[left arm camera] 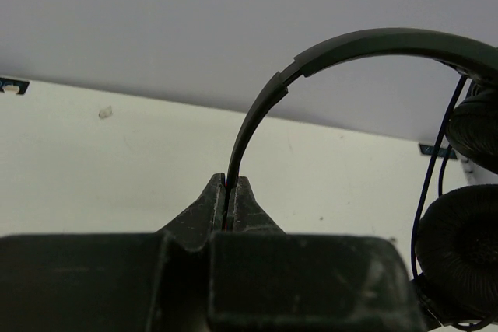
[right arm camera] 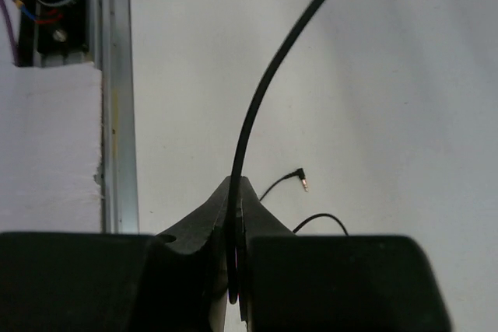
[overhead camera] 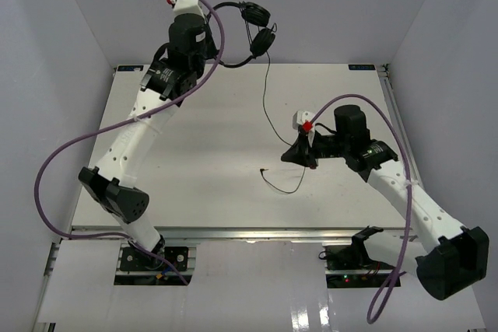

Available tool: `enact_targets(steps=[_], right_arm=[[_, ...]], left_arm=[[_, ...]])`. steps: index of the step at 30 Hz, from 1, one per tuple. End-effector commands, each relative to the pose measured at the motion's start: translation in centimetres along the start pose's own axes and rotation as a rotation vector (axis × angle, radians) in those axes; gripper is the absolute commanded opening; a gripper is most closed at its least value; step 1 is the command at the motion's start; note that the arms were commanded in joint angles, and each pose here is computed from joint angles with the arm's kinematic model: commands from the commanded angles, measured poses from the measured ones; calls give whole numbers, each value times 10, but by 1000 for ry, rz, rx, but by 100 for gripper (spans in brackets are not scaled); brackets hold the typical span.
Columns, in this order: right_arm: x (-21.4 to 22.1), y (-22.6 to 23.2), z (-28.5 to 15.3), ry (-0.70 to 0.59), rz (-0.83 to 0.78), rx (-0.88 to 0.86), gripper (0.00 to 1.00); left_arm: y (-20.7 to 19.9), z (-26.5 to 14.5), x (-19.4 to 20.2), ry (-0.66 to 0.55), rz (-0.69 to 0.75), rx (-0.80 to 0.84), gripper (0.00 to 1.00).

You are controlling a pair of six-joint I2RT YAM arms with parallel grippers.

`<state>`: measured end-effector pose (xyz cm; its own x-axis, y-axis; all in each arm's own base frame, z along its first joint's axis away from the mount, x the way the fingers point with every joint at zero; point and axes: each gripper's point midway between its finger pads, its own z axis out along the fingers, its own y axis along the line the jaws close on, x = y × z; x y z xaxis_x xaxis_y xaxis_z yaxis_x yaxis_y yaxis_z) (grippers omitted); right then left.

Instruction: Wrap the headphones

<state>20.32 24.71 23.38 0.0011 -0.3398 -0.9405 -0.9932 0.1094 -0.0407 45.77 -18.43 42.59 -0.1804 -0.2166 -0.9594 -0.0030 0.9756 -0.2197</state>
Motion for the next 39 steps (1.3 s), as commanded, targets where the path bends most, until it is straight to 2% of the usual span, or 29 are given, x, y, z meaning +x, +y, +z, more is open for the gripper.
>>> enact_targets(steps=[1,5,7,10,18,26,33,39], right_arm=[[0,1,-21,259,-302,105,8],[-5,-15,-25,338,-383,135,8],[-10,-12,-21,339,-389,106,8],[-8,0,-14,342,-401,45,8],[41,46,-1,432,-433,-134,8],[54,68,6,454,-432,-229,8],[35,57,10,436,-462,-182,8],[-3,13,0,446,-533,26,8]], left_arm=[[-6,29,69,149,65,29,0],[-17,45,137,307,98,79,0],[-19,47,159,360,96,89,0],[-21,49,171,391,77,94,0],[-31,57,178,457,-1,117,0],[-42,63,205,556,-106,167,0],[-46,62,227,617,-123,183,0],[-20,57,274,672,44,121,0]])
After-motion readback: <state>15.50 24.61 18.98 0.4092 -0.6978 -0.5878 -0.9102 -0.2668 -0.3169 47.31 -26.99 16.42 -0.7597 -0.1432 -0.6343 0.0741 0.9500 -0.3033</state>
